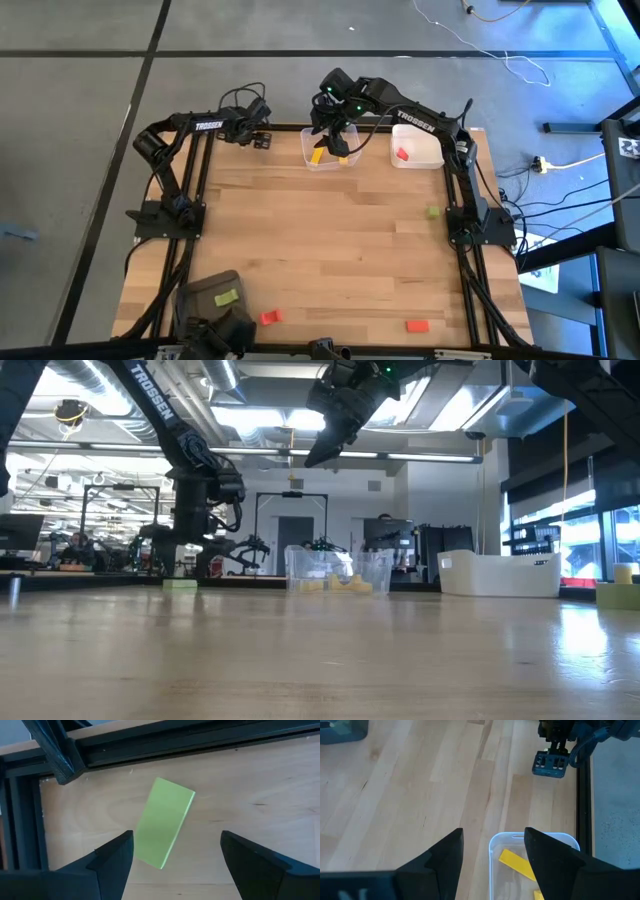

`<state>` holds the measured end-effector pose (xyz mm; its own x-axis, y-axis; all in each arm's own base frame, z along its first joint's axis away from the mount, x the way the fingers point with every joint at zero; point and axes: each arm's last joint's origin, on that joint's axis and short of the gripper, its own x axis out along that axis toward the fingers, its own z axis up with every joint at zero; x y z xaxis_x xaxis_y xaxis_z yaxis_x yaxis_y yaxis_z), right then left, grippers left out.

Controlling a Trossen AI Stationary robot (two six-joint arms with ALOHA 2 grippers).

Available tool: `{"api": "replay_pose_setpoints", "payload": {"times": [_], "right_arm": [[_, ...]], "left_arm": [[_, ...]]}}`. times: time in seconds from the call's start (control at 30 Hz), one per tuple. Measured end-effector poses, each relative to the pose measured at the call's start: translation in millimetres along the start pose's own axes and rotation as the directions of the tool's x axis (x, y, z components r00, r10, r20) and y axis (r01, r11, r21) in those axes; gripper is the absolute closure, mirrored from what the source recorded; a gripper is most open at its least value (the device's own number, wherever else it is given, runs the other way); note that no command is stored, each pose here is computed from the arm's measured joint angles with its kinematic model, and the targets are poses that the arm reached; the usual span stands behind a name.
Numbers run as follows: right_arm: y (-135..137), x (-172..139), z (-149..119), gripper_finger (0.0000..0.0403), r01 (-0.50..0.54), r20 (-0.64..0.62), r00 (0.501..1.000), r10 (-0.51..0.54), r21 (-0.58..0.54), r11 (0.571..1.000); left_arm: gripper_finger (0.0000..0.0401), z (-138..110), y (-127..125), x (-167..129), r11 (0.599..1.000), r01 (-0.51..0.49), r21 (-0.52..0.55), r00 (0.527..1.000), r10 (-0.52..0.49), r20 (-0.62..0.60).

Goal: Sort & place blocks by color
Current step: Put the left green block into the black bin

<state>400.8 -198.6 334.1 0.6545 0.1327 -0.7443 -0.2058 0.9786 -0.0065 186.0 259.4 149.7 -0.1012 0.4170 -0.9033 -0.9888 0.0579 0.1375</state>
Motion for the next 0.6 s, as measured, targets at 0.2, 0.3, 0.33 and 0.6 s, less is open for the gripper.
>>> {"api": "replay_pose_setpoints", "payload": {"times": [0.2,0.3,0.33,0.6], "right_arm": [[0.0,0.0,0.0,0.0192,0.000,0.000,1.000,0.000,0.000,1.000],[0.0,0.0,0.0,0.0192,0.000,0.000,1.000,0.000,0.000,1.000],[0.0,0.0,0.0,0.0192,0.000,0.000,1.000,0.000,0.000,1.000],[0.0,0.0,0.0,0.0192,0.000,0.000,1.000,0.000,0.000,1.000]], "left_arm": [[0.0112,1.0,1.6,0.0,0.998,-0.050,-0.031,0.998,0.051,0.029],[0.0112,1.6,4.0,0.5,0.996,-0.077,-0.036,0.996,0.078,0.036],[0.0112,1.7,5.2,0.9,0.996,-0.078,-0.037,0.996,0.079,0.029],[0.0112,-0.3,8.2,7.8,0.997,-0.067,-0.039,0.997,0.066,-0.028]]}}
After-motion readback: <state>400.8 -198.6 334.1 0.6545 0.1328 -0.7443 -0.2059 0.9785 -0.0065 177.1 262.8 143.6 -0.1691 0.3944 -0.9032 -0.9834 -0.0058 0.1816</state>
